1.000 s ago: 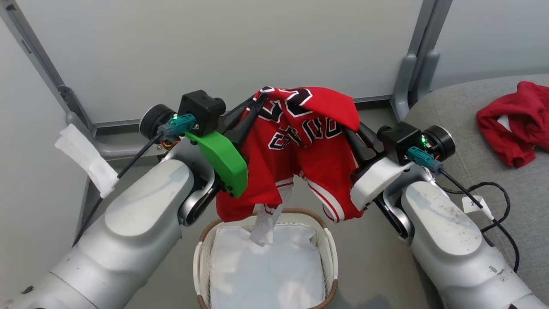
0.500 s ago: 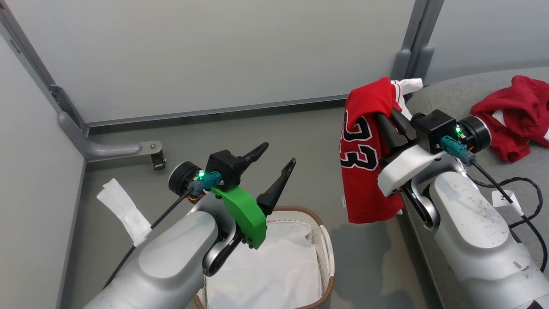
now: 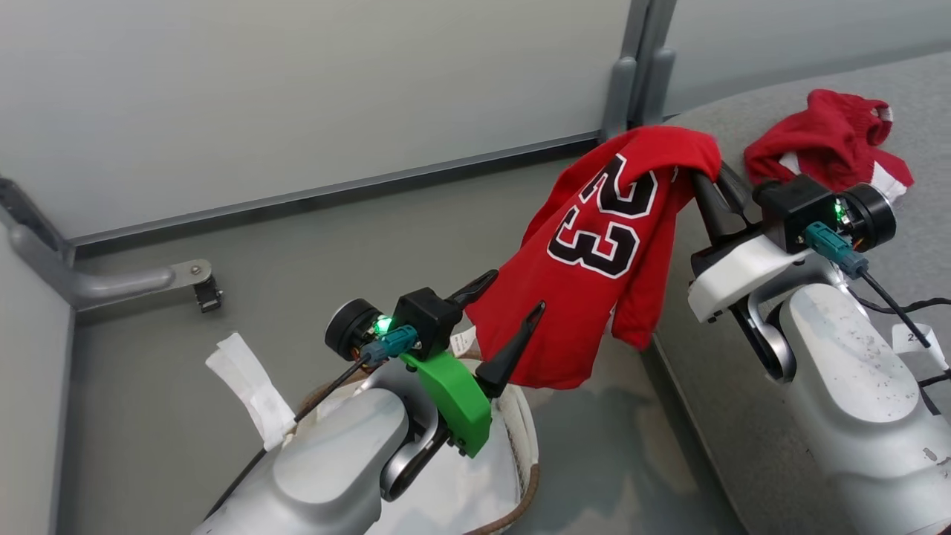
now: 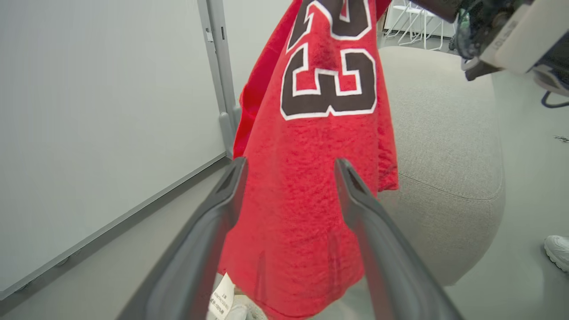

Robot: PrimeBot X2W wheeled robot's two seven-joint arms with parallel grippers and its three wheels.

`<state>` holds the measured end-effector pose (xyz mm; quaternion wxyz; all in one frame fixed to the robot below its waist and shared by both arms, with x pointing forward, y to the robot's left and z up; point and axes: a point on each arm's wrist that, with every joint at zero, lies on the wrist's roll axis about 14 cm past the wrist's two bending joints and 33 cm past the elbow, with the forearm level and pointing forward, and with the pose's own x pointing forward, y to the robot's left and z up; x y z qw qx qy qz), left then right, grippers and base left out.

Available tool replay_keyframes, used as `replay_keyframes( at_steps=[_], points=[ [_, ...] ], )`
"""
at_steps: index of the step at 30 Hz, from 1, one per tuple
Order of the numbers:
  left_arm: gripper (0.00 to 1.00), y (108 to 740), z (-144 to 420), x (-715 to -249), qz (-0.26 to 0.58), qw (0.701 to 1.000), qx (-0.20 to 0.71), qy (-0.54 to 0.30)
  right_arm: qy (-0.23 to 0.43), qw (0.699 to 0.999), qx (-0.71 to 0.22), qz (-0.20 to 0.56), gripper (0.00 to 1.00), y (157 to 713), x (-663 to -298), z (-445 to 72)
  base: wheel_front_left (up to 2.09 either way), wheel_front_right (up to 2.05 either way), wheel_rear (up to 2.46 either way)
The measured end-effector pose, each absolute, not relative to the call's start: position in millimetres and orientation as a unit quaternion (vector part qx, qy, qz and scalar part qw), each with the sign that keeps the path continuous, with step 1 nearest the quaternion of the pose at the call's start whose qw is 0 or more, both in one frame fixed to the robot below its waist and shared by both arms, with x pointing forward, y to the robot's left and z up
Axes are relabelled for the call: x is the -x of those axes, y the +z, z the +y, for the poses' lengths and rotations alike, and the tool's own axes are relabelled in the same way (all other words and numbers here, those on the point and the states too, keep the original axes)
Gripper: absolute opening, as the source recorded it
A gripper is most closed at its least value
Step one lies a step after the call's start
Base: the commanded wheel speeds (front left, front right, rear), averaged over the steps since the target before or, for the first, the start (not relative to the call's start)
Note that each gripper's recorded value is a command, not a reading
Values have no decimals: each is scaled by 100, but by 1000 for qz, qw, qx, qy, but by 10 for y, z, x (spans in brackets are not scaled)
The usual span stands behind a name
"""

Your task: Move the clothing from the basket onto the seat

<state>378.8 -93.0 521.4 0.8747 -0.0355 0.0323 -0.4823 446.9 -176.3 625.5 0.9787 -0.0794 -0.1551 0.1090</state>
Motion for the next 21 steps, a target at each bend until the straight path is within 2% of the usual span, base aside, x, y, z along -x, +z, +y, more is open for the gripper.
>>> replay_keyframes(
  at_steps=[21],
  points=[
    [100, 5084, -1894, -3512, 38, 792, 57, -607, -51, 985, 109, -126, 0, 6121, -3951, -2953, 0, 0, 0]
  ],
)
